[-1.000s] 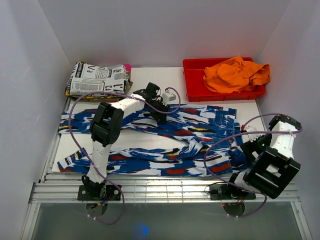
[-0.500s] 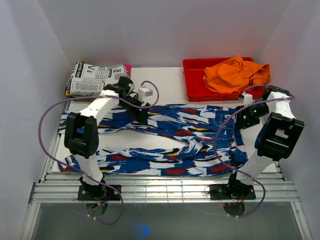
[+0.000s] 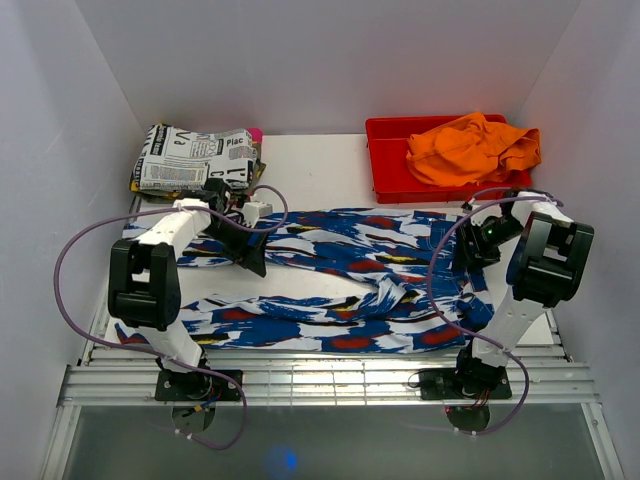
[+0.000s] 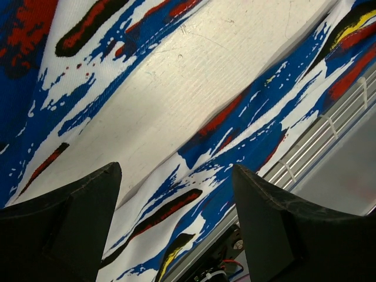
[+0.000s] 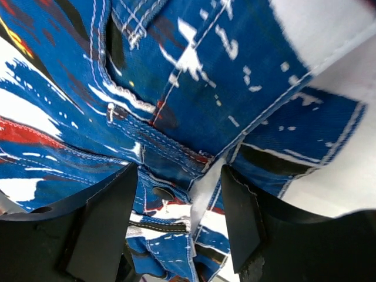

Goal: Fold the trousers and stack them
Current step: Flatten the trousers out

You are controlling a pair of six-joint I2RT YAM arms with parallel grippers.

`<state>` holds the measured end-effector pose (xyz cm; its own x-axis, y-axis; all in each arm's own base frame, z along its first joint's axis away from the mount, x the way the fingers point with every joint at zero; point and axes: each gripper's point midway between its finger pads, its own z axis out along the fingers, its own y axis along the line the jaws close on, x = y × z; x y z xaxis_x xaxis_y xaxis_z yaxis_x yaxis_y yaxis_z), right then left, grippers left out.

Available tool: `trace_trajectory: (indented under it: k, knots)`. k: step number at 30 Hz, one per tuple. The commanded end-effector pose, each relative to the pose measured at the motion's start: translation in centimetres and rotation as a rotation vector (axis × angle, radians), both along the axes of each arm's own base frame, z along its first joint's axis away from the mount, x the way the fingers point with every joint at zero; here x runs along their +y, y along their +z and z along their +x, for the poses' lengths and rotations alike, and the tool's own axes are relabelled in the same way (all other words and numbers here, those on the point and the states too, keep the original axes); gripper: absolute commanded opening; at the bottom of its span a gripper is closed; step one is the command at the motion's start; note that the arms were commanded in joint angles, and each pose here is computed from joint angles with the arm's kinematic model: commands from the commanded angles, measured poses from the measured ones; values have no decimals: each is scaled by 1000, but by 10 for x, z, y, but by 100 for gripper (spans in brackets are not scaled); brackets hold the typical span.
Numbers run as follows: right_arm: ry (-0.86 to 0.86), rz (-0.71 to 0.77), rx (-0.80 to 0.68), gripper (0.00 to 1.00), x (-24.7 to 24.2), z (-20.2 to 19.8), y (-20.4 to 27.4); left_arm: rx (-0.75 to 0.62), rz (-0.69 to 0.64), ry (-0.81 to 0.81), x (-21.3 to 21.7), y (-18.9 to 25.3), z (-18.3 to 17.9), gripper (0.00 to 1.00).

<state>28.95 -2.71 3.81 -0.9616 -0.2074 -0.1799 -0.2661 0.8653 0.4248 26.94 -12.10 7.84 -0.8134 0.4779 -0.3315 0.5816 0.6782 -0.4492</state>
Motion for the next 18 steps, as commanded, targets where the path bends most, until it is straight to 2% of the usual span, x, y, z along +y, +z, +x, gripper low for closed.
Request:
trace_trajectory:
  k: [1, 3, 5, 7, 8, 12, 14, 18]
  knots:
    - [-13, 28, 43, 64, 8, -13, -1, -93, -26, 15, 0, 14, 12, 86]
    - [-14, 47, 56, 61, 12, -19, -3, -97, -27, 29, 2, 13, 17, 86]
    - [-11, 57, 48, 36, 14, -18, 0, -95, -34, 41, 3, 12, 20, 87]
    - [-6, 58, 14, 22, 13, -12, 9, -100, -32, 54, 7, 13, 22, 87]
    - [0, 55, -4, 10, 13, -11, 17, -99, -30, 62, 11, 11, 24, 86]
    - [-5, 12, -132, 8, -3, 11, 61, -80, -38, 103, 27, 11, 26, 84]
    - [-37, -40, -253, 8, -24, 30, 97, -80, -42, 129, 35, 15, 26, 83]
    - [-61, -112, -368, 8, -51, 46, 121, -90, -28, 171, 62, 19, 22, 83]
